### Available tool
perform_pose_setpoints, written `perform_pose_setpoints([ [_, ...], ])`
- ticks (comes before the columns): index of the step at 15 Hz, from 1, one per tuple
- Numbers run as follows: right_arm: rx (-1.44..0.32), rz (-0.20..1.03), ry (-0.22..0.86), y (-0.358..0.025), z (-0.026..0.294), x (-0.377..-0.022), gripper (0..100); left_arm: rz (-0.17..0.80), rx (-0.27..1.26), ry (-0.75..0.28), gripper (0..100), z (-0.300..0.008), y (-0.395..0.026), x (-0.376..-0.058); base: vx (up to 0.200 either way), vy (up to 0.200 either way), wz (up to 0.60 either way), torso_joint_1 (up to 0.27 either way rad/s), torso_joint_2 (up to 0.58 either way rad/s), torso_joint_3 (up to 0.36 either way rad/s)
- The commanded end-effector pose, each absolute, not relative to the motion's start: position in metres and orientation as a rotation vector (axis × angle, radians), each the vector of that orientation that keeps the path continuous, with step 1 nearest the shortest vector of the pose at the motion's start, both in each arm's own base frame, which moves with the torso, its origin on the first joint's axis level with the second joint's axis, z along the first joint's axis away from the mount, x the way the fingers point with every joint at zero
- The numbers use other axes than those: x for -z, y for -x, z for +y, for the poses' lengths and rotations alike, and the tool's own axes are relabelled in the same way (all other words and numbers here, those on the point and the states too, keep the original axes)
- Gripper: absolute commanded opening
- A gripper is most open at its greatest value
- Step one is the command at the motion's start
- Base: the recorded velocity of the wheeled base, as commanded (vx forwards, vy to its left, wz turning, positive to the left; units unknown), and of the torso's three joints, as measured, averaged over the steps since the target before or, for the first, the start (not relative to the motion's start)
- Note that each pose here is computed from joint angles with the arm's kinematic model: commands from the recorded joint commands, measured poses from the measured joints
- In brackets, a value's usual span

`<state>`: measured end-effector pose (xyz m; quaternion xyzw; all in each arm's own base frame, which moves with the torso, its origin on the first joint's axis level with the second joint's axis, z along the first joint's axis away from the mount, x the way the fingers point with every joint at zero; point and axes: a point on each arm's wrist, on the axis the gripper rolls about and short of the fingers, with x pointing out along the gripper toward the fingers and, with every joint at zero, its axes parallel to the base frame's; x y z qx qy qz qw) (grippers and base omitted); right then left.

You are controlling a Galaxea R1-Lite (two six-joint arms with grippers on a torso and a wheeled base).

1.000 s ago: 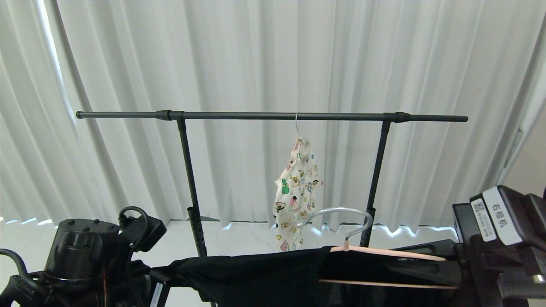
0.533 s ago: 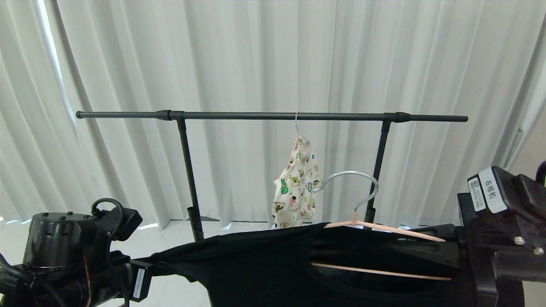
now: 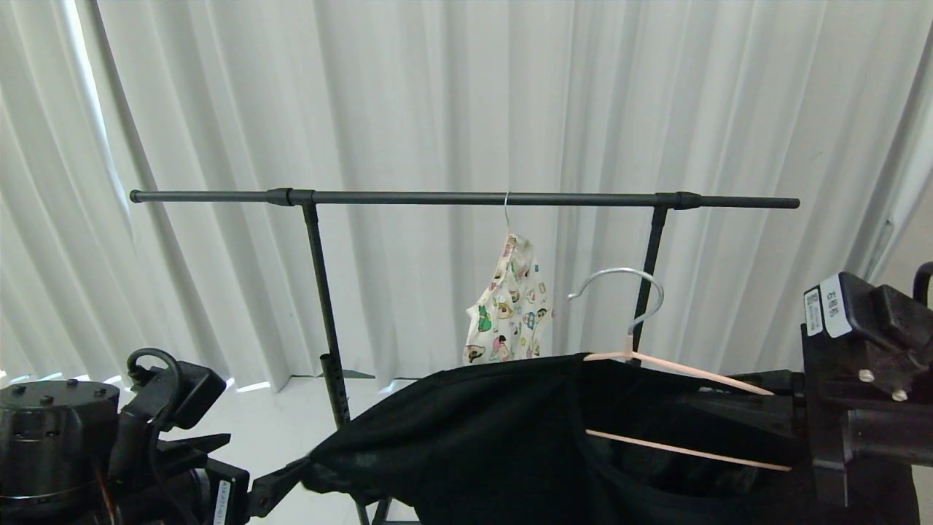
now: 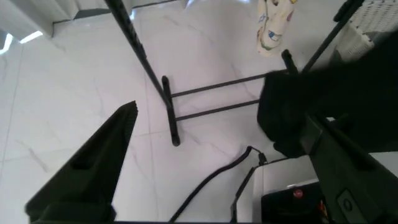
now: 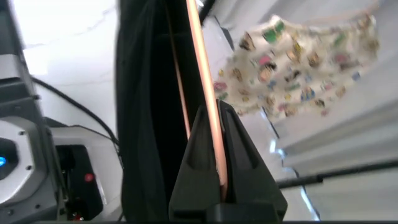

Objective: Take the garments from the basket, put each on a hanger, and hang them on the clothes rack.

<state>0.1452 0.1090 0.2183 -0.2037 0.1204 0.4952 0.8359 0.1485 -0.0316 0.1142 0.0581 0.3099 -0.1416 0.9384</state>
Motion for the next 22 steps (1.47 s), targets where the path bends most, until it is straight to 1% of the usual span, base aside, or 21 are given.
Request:
perform_pose_setpoints([
  [1, -0.994, 0.274, 0.387, -0.145, 0.099, -0.218, 0, 0.554, 0.319, -0.126, 100, -0.034, -0.137, -0.125, 0.0, 0.0, 0.0, 0.0, 0.0, 0.0],
  [3, -0.953, 0.301, 0.35, -0.142, 0.091, -0.215, 0, 0.531, 0.322, -0.124, 100, -0.034, -0.135, -0.128, 0.0, 0.0, 0.0, 0.0, 0.0, 0.0],
  [6, -0.884, 0.333, 0.353, -0.134, 0.081, -0.205, 0, 0.429, 0.313, -0.114, 100, -0.033, -0.135, -0.149, 0.0, 0.0, 0.0, 0.0, 0.0, 0.0],
  [7, -0.847, 0.345, 0.339, -0.129, 0.077, -0.202, 0, 0.391, 0.303, -0.109, 100, -0.033, -0.135, -0.158, 0.0, 0.0, 0.0, 0.0, 0.0, 0.0],
  [8, -0.802, 0.36, 0.315, -0.124, 0.074, -0.201, 0, 0.374, 0.286, -0.107, 100, -0.031, -0.134, -0.163, 0.0, 0.0, 0.0, 0.0, 0.0, 0.0],
  [11, -0.67, 0.41, 0.238, -0.115, 0.066, -0.2, 0, 0.419, 0.244, -0.09, 100, -0.023, -0.125, -0.186, 0.0, 0.0, 0.0, 0.0, 0.0, 0.0],
  [12, -0.62, 0.449, 0.21, -0.112, 0.064, -0.198, 0, 0.459, 0.224, -0.061, 100, -0.021, -0.124, -0.202, 0.0, 0.0, 0.0, 0.0, 0.0, 0.0],
  [13, -0.587, 0.47, 0.21, -0.111, 0.062, -0.197, 0, 0.5, 0.198, -0.058, 100, -0.018, -0.122, -0.214, 0.0, 0.0, 0.0, 0.0, 0.0, 0.0],
  [14, -0.553, 0.488, 0.221, -0.111, 0.061, -0.195, 0, 0.58, 0.141, -0.06, 100, -0.013, -0.118, -0.221, 0.0, 0.0, 0.0, 0.0, 0.0, 0.0],
  [15, -0.512, 0.507, 0.227, -0.112, 0.061, -0.193, 0, 0.661, 0.04, -0.067, 100, -0.007, -0.118, -0.221, 0.0, 0.0, 0.0, 0.0, 0.0, 0.0],
  [16, -0.468, 0.529, 0.218, -0.113, 0.06, -0.191, 0, 0.689, -0.05, -0.079, 100, -0.003, -0.12, -0.214, 0.0, 0.0, 0.0, 0.0, 0.0, 0.0],
  [17, -0.441, 0.548, 0.196, -0.115, 0.06, -0.19, 0, 0.7, -0.093, -0.092, 100, -0.001, -0.117, -0.206, 0.0, 0.0, 0.0, 0.0, 0.0, 0.0],
  [20, -0.348, 0.608, 0.136, -0.125, 0.064, -0.184, 0, 0.692, -0.085, -0.111, 100, -0.002, -0.094, -0.189, 0.0, 0.0, 0.0, 0.0, 0.0, 0.0],
  [22, -0.282, 0.629, 0.072, -0.141, 0.071, -0.188, 0, 0.683, -0.07, -0.115, 100, -0.003, -0.091, -0.185, 0.0, 0.0, 0.0, 0.0, 0.0, 0.0],
])
